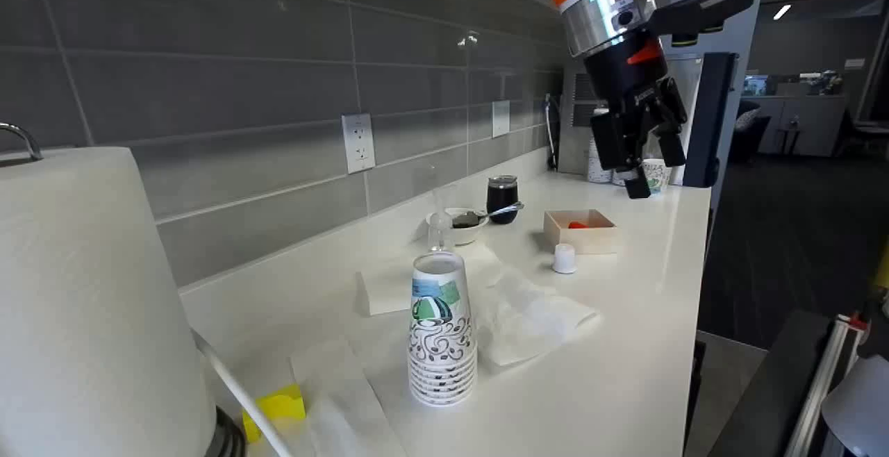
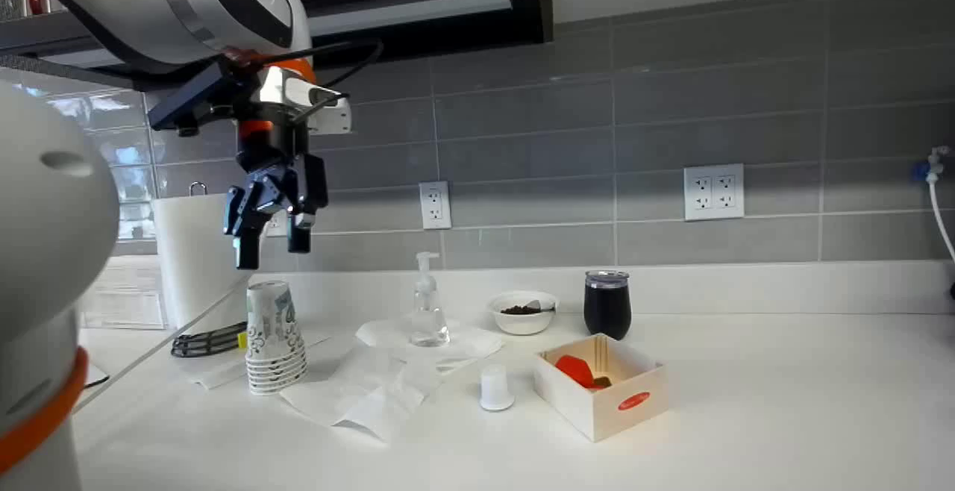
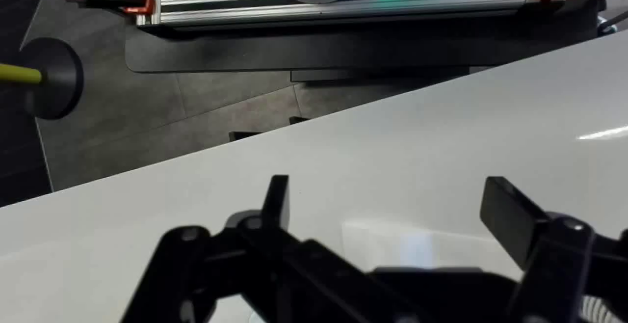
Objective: Uncover the black cup
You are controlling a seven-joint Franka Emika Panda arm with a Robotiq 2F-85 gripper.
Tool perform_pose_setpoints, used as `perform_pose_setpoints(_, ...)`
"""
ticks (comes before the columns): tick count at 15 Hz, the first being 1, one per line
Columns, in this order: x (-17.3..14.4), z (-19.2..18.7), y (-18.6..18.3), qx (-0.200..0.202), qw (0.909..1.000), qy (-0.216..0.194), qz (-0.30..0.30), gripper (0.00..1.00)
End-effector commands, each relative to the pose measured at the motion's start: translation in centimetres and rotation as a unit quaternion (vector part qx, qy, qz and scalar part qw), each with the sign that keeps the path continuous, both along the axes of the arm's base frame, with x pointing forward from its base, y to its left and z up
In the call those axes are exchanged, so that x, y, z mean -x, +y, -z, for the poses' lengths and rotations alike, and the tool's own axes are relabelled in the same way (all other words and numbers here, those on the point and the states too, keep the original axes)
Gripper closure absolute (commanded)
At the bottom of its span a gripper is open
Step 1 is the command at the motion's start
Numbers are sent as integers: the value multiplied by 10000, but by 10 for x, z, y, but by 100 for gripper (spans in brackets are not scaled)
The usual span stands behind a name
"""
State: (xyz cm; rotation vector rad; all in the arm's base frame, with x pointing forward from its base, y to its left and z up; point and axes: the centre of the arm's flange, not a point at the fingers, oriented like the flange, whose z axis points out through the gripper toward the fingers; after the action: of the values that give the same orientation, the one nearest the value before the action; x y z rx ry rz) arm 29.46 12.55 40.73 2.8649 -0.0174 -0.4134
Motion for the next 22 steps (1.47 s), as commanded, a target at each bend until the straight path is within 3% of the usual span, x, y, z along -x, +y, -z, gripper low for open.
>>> perform_pose_setpoints(1, 0, 0, 0, 0, 10000, 0, 0, 0)
perform_pose_setpoints(12, -12, 12, -12, -113, 9999, 4, -52, 0)
perform_pose_setpoints(17, -37, 30, -67, -431, 9987, -271, 11, 0)
perform_pose_setpoints(22, -74, 39, -148, -598, 9937, -938, 123, 0)
